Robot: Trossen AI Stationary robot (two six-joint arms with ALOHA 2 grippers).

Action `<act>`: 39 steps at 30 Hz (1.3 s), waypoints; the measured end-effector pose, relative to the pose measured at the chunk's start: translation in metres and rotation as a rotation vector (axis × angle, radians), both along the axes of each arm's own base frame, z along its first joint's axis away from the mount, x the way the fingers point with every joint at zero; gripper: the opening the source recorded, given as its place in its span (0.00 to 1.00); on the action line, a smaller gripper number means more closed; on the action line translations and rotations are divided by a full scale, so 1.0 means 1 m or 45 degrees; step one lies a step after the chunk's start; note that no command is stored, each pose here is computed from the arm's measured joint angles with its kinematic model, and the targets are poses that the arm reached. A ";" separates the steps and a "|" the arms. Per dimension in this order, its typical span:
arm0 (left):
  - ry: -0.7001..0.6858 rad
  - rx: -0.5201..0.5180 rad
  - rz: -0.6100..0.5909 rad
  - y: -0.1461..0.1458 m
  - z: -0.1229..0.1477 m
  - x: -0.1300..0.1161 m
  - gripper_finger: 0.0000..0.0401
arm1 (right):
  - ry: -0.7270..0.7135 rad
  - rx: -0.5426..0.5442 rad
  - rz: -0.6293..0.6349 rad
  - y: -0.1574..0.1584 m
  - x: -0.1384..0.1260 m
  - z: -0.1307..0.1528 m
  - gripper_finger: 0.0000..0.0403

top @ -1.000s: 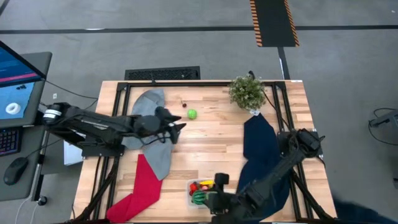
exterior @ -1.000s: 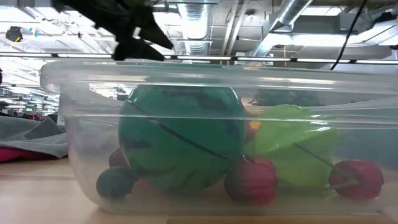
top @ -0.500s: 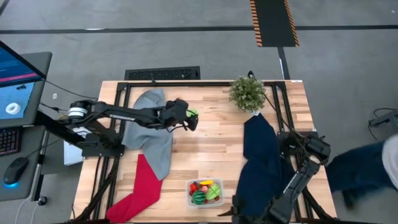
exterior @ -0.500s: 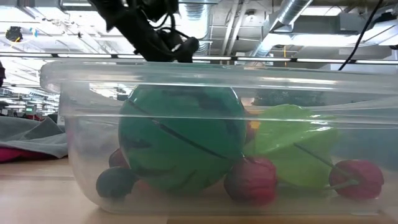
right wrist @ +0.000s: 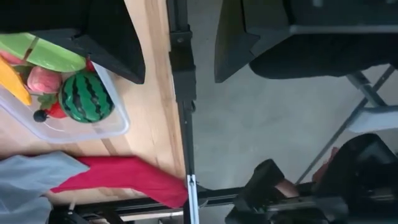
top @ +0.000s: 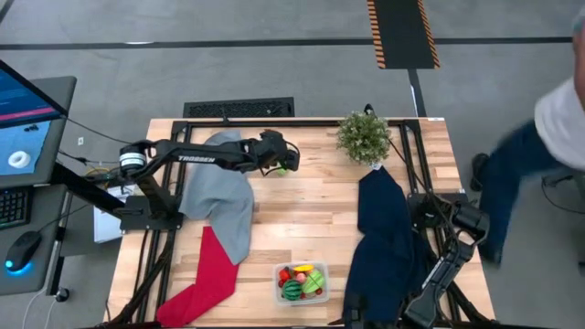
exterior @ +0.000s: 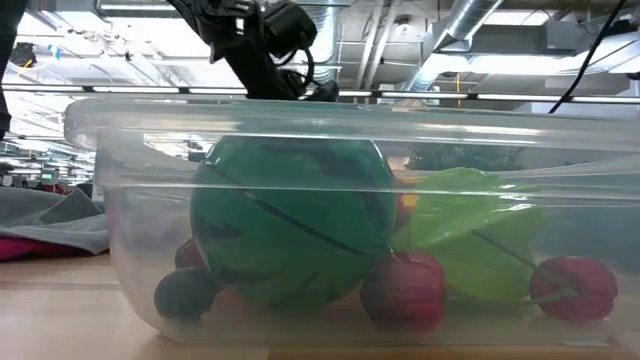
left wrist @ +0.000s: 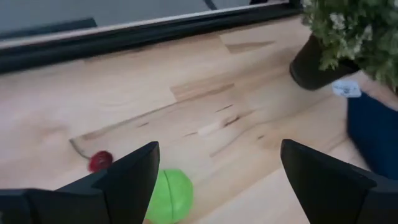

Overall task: Pick and placing Produce into tupperware
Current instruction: Put the cabbage into the transparent bin

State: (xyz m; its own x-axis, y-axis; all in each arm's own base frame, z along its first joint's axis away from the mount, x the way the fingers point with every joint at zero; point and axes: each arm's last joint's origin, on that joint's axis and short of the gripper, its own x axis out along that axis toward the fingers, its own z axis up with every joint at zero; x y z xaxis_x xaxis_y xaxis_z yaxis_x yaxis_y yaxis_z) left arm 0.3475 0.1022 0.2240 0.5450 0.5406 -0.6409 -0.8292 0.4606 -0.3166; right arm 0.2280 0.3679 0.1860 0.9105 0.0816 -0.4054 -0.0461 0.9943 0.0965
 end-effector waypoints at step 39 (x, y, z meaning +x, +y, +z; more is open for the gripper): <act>0.161 -0.373 0.018 0.020 -0.057 0.001 0.81 | -0.005 -0.042 0.014 -0.001 0.001 0.000 0.53</act>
